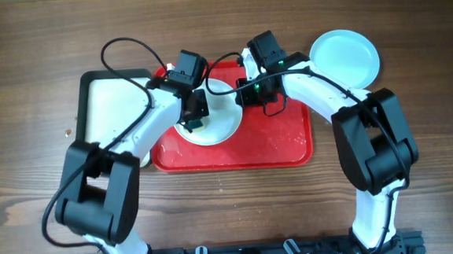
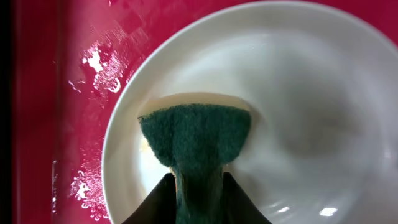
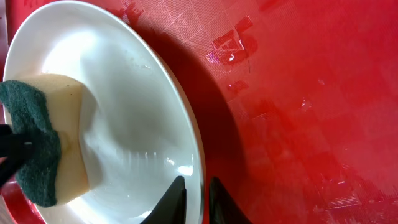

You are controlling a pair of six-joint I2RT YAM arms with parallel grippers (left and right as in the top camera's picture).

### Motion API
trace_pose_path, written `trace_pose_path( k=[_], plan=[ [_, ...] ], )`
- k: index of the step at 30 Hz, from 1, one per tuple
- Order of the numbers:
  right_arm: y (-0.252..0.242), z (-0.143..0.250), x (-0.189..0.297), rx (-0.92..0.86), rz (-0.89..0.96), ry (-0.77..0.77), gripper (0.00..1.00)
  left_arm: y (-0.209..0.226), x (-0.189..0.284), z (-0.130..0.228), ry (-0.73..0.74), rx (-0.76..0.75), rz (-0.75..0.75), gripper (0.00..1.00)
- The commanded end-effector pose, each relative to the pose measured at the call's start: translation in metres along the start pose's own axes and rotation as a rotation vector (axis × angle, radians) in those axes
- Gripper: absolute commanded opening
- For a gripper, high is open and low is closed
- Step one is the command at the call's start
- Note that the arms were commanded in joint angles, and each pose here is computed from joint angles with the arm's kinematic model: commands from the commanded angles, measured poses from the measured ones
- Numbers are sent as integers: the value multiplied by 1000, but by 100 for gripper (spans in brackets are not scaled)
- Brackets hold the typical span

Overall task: Clean dirty plates on tray and stack at the side
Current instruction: 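Scrub the white plate with the sponge while the right gripper holds it, then keep scrubbing the white plate surface with the left gripper's sponge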

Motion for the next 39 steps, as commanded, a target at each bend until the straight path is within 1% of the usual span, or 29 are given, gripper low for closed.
trace_pose_path(
  k=[1, 9, 14, 17, 20, 23, 24, 26, 28, 30, 34, 39],
  plan=[
    [1, 3, -7, -2, -19, 14, 14, -2, 20, -11, -61, 7, 28, 20],
    [1, 3, -7, -2, -19, 16, 14, 4, 16, -3, -33, 3, 2, 20],
    [1, 3, -7, -2, -19, 16, 14, 9, 4, 3, -28, 28, -2, 20],
    [1, 3, -7, -2, -19, 16, 14, 10, -4, 6, -21, 26, -9, 14],
    [1, 3, -7, -2, -19, 16, 14, 9, -4, 5, -27, 27, -3, 11],
    [1, 3, -7, -2, -19, 16, 14, 9, -6, 7, -16, 24, -7, 14],
    [1, 3, -7, -2, -19, 15, 14, 10, -7, 8, -12, 23, -10, 14],
    [1, 2, -7, -1, -18, 12, 16, 10, -8, 8, -11, 23, -11, 14],
    [1, 2, -7, -1, -19, 12, 24, 10, -8, 8, -11, 24, -11, 14],
    [1, 2, -7, -1, -18, 12, 24, 10, -8, 8, -11, 24, -11, 14],
    [1, 2, -7, 0, -18, 11, 17, 10, -8, 10, -4, 22, -10, 14],
    [1, 2, -7, -1, -18, 13, 17, 9, -8, 10, -1, 23, -6, 14]
  ],
)
Point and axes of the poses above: each gripper's point midway between its finger pads, its own x axis back along the fingers, its own y axis along the line the jaws close on, z = x × y, the point moved 4 cm from there along x, back along the fingers, and after that the axes turned 15 degrees about x, right-handed, at the moved point
